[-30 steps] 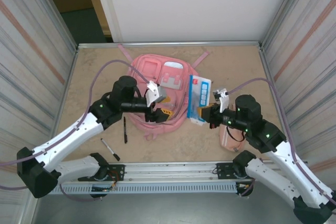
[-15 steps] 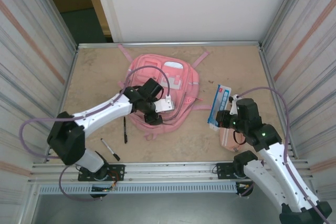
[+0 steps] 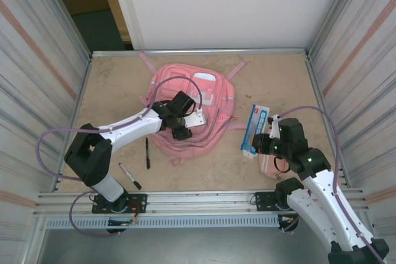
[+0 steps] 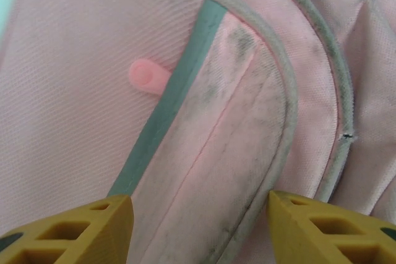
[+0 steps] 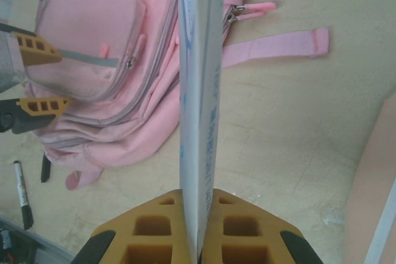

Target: Pack books, pencil case, and school supplies into a backpack

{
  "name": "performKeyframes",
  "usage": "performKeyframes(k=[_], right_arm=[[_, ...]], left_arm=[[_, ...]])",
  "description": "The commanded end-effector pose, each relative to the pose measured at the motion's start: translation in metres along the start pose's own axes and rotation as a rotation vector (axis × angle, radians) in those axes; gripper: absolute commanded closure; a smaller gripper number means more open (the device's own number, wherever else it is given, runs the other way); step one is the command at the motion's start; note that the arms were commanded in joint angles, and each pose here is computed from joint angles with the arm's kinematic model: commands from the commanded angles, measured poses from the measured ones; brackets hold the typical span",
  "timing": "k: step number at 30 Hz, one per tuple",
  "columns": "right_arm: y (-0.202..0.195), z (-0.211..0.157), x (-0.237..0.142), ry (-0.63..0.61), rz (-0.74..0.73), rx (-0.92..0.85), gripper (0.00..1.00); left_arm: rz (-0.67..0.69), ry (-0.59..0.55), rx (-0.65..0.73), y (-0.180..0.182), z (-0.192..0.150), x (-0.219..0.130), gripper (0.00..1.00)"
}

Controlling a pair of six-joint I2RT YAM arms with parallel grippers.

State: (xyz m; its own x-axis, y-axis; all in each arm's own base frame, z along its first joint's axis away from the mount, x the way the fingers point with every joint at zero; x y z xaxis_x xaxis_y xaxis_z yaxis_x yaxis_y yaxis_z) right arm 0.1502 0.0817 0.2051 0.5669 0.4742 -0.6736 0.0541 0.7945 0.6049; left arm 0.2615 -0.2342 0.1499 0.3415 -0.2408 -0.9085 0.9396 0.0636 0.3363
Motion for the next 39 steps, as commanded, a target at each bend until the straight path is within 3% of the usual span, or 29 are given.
performKeyframes(k=[1,8,9,12,13,19,29,33,39], right_arm=[[0.000,0.000,0.006,0.012,0.012,0.017,1.00],[0.001,0.000,0.005,0.028,0.015,0.012,1.00],[0.002,0.000,0.004,0.031,0.015,0.013,1.00],[0.001,0.000,0.003,0.030,0.016,0.020,1.00],[0.001,0.000,0.004,0.023,0.019,0.022,1.00],[0.006,-0.003,0.008,0.085,0.063,0.030,1.00],[0.034,-0.001,0.037,0.264,0.306,0.192,1.00],[0.041,0.008,0.050,0.289,0.291,0.316,1.00],[0.066,0.024,0.078,0.308,0.286,0.413,1.00]], left_arm=[[0.002,0.030,0.070,0.002,0.003,0.014,0.42],[-0.058,0.009,0.178,-0.005,0.009,0.022,0.41],[-0.054,0.008,0.169,-0.002,0.008,0.023,0.45],[-0.033,0.009,0.117,0.013,0.013,0.021,0.94],[-0.018,0.006,0.119,0.015,0.017,0.018,1.00],[0.068,-0.079,0.122,0.023,0.059,-0.023,1.00],[0.082,-0.372,-0.296,0.076,0.116,-0.120,1.00],[0.061,-0.453,-0.500,0.095,0.125,-0.142,1.00],[-0.049,-0.558,-0.640,0.106,0.138,-0.150,1.00]])
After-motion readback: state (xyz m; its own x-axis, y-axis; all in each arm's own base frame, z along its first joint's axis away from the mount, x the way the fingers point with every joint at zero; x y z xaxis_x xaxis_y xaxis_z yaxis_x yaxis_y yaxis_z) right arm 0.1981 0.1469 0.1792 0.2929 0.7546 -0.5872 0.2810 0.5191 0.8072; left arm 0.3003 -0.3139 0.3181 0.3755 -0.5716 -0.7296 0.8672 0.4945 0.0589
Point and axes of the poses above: each hand's point on the last joint's axis, 136 mm out from that joint toward the fingers, its own x axis out along the fingers, its own y axis along the line the jaws close on, z = x × y, the point moved 7 cm from there along -x, back along the fingers, and after that the axes turned 10 degrees about x, right-handed, at the moved point
